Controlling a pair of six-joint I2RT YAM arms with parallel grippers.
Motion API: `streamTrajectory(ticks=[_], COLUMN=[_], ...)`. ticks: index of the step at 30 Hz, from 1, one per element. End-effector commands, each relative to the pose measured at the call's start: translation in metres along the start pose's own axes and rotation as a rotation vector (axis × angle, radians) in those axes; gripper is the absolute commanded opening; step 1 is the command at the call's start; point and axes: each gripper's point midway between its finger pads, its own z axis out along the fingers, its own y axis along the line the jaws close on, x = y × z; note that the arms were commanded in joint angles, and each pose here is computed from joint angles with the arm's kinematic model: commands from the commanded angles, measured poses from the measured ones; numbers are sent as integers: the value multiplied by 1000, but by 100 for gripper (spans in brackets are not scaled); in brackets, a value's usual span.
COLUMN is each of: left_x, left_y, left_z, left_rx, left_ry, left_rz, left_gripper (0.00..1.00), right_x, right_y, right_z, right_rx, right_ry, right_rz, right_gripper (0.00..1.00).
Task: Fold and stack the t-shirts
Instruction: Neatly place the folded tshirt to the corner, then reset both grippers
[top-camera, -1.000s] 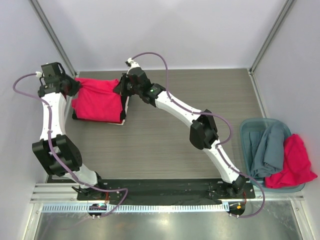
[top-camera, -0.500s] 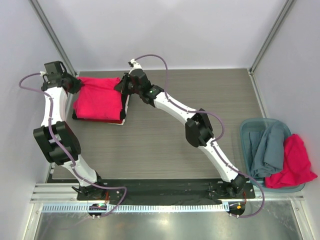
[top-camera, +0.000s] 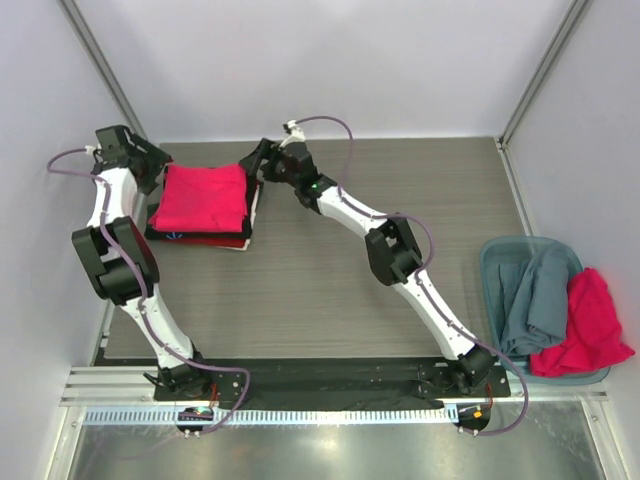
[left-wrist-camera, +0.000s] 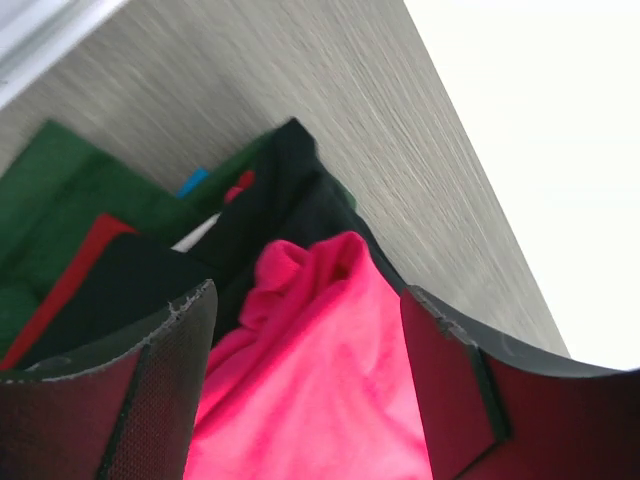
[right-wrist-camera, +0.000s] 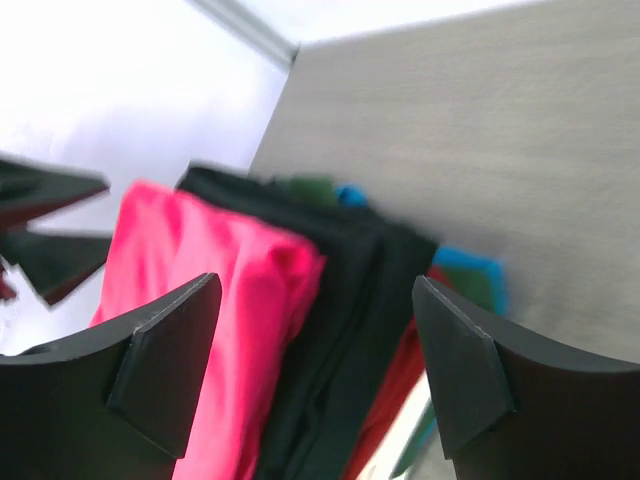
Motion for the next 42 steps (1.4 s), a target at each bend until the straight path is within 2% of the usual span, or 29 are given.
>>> streamTrajectory(ticks=[1,8,11,12,13,15,16,17,20,21,25,27,31,32,34,38,41,42], left_x=[-40,-35,-27,-26,-19,-15,-4,1,35,44,108,134,210,221,244,264,269,268], left_y=[-18,-35,-48,-52,-60,-63,-71,-75,-96,-100,-130,-135,-156,-156,-151,-141,-143,-131], left_z=[-25,-69,-89,-94,-105,-116,-125,-130,-144,-147,-161,-160,-151,-148,-134,-109,-82,-74], left_rx=[58,100,117,122,131,112,127,134,187,187,268,289,372,371,350,301,255,180], left_ry=[-154,-204,-233,-241,-244,-262,-255,-257,-225,-226,-167,-137,10,39,93,138,147,154], left_rz=[25,68,131,150,191,229,271,287,361,379,484,532,647,660,700,735,800,825], left_gripper=[76,76,76,75,75,75,75,75,75,75,75,75,74,74,74,74,74,73], right_x=[-71,-77,-79,-65,-81,-63,-81,-62,-73,-61,-64,-66,-62,-49,-49,-24,-16,-14], right_y=[55,74,81,65,82,60,74,55,59,41,9,-10,-39,-54,-58,-82,-92,-93], right_z=[-16,-52,-80,-87,-104,-122,-141,-151,-189,-200,-249,-278,-325,-337,-354,-378,-391,-394], right_rx=[-119,-133,-116,-77,-92,-35,-46,-12,-11,37,156,219,333,366,394,454,469,467], right_ry=[-168,-117,-96,-58,-79,-25,-54,-4,11,41,11,-15,-67,-47,-71,-40,-66,-70], right_rz=[-48,-102,-151,-159,-197,-218,-231,-249,-292,-290,-277,-277,-307,-312,-317,-310,-303,-304], right_gripper=[84,77,77,77,77,77,77,77,80,81,84,84,85,85,86,87,87,87])
